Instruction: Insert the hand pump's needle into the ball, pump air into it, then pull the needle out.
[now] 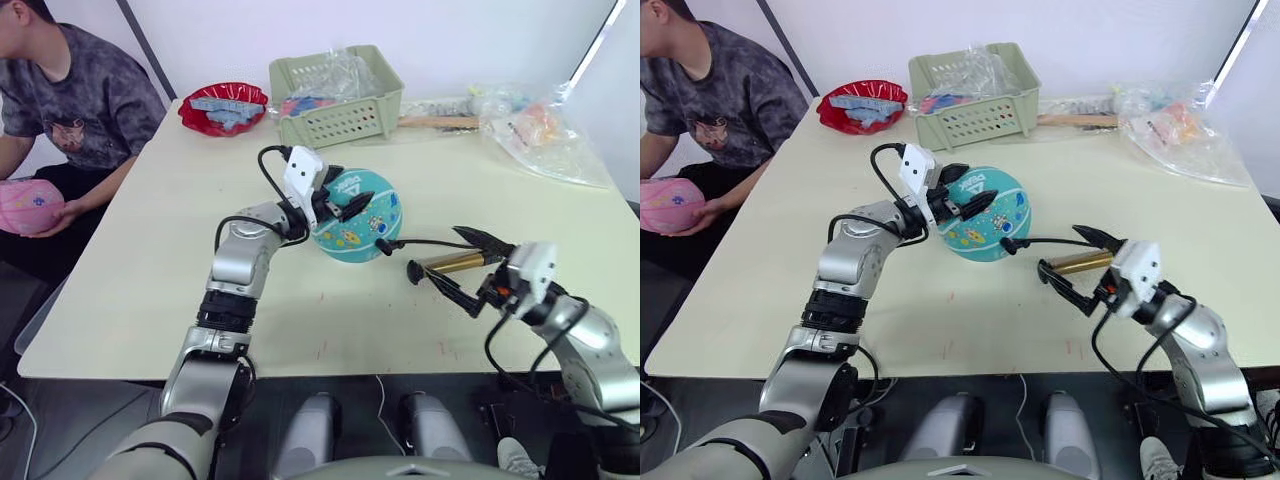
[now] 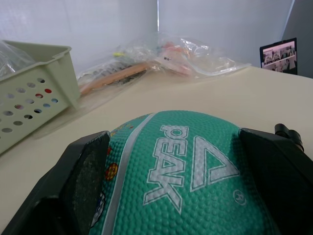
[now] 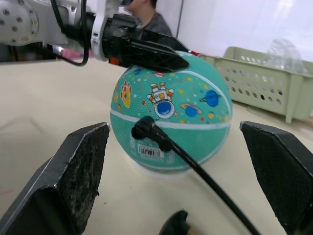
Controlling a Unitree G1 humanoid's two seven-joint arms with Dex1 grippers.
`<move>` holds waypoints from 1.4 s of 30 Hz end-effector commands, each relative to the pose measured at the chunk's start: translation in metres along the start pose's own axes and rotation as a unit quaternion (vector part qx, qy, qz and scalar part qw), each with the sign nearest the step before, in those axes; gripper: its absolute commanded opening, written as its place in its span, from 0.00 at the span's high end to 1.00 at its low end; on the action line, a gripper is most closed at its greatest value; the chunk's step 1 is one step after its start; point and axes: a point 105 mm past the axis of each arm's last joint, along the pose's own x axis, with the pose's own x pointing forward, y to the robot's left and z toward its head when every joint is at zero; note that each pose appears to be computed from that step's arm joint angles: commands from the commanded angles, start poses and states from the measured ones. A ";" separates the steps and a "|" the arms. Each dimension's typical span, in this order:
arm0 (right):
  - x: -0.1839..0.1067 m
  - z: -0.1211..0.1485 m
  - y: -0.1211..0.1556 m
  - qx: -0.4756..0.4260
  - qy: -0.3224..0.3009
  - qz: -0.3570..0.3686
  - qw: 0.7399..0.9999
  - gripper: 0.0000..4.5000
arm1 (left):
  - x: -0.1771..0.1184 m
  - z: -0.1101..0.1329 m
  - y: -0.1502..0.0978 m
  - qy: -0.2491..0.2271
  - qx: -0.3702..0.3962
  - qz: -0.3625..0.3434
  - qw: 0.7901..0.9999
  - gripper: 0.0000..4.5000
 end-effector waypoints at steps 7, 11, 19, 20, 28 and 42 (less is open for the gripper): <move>0.043 -0.005 0.011 -0.177 0.072 0.072 0.979 0.00 | 0.001 -0.042 -0.005 0.058 -0.023 0.006 0.998 0.00; 0.055 -0.009 0.005 -0.224 0.090 0.066 0.968 0.00 | 0.003 -0.043 -0.006 0.058 -0.026 0.006 0.998 0.00; 0.066 -0.018 -0.002 -0.329 0.106 0.055 0.937 0.00 | 0.007 -0.043 -0.009 0.056 -0.026 0.004 0.998 0.00; 0.067 -0.018 -0.002 -0.334 0.103 0.052 0.935 0.00 | 0.008 -0.043 -0.009 0.056 -0.026 0.003 0.998 0.00; 0.073 -0.025 0.000 -0.352 0.092 0.026 0.931 0.12 | 0.011 -0.043 -0.011 0.054 -0.024 0.002 0.998 0.00; 0.066 -0.031 0.006 -0.278 0.076 0.015 0.958 0.93 | 0.012 -0.048 -0.005 0.058 -0.028 0.025 0.998 0.00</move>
